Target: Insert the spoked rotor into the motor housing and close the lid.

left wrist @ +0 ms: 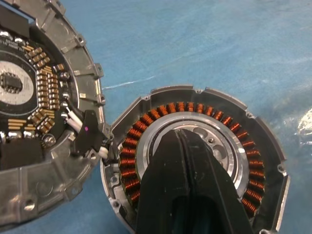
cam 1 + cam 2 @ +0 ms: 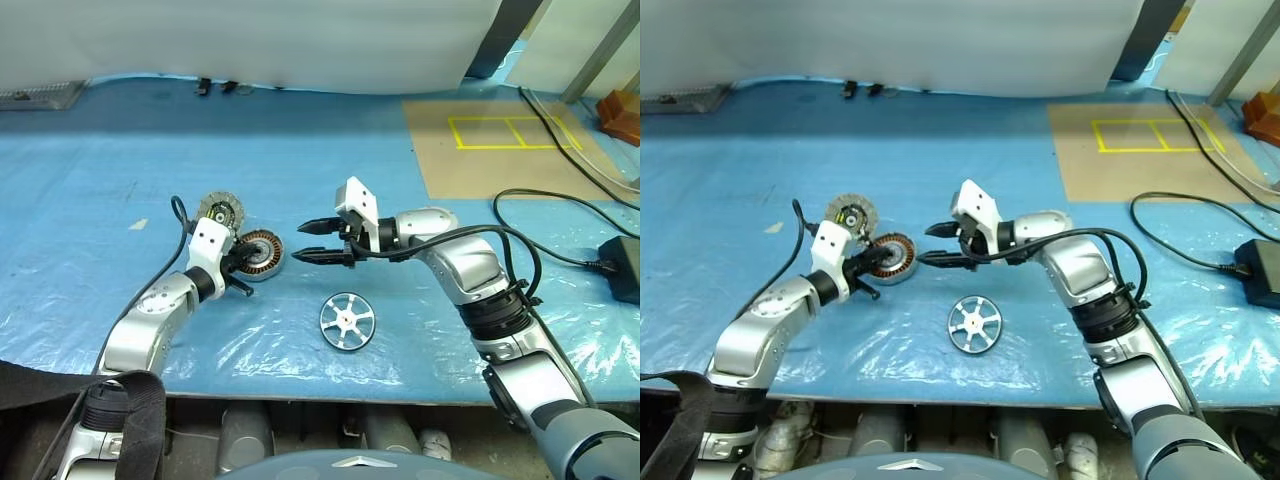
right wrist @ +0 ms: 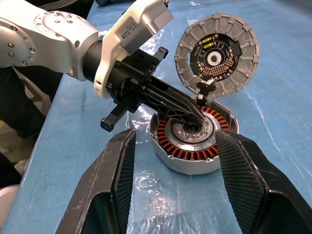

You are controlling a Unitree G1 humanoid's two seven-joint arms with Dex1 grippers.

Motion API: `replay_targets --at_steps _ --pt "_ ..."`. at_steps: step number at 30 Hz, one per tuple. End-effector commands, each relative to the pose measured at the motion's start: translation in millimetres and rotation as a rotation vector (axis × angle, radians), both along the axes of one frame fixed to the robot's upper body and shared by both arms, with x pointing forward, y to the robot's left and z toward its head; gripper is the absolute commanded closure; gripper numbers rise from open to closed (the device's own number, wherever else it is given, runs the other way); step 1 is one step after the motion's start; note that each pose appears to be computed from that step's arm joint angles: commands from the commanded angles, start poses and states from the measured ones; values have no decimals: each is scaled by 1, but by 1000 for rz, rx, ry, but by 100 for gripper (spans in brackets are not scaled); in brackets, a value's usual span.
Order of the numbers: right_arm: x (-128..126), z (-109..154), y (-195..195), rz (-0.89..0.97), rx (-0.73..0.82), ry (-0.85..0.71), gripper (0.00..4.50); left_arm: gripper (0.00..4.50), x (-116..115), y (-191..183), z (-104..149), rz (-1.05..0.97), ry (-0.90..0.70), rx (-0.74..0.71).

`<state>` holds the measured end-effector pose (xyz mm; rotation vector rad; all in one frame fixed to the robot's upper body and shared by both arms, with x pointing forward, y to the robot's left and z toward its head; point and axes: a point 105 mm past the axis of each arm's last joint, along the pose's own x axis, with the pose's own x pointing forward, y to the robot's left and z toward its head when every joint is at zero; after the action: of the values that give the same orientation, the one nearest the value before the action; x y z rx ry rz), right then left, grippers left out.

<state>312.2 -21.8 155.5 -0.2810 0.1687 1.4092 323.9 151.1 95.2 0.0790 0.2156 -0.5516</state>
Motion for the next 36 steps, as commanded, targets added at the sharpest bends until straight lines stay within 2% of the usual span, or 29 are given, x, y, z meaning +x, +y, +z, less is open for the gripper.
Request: replay_targets --at_steps 1,8,16,26,31,36 --pt "-2 11 6 30 17 -25 186 448 5 -1 15 -9 -43 10" --pt "0 10 5 28 14 -22 186 448 0 3 14 -7 -20 1" --pt "1 6 5 21 1 -23 186 448 -10 2 -12 -12 62 54" --pt "1 7 5 25 13 -25 186 448 -5 -4 20 -48 -80 -38" --pt "-1 11 5 39 9 -23 186 448 -26 -4 38 -111 -254 -13" --pt "8 9 -5 13 -69 -105 186 448 -51 9 36 -72 -305 -7"
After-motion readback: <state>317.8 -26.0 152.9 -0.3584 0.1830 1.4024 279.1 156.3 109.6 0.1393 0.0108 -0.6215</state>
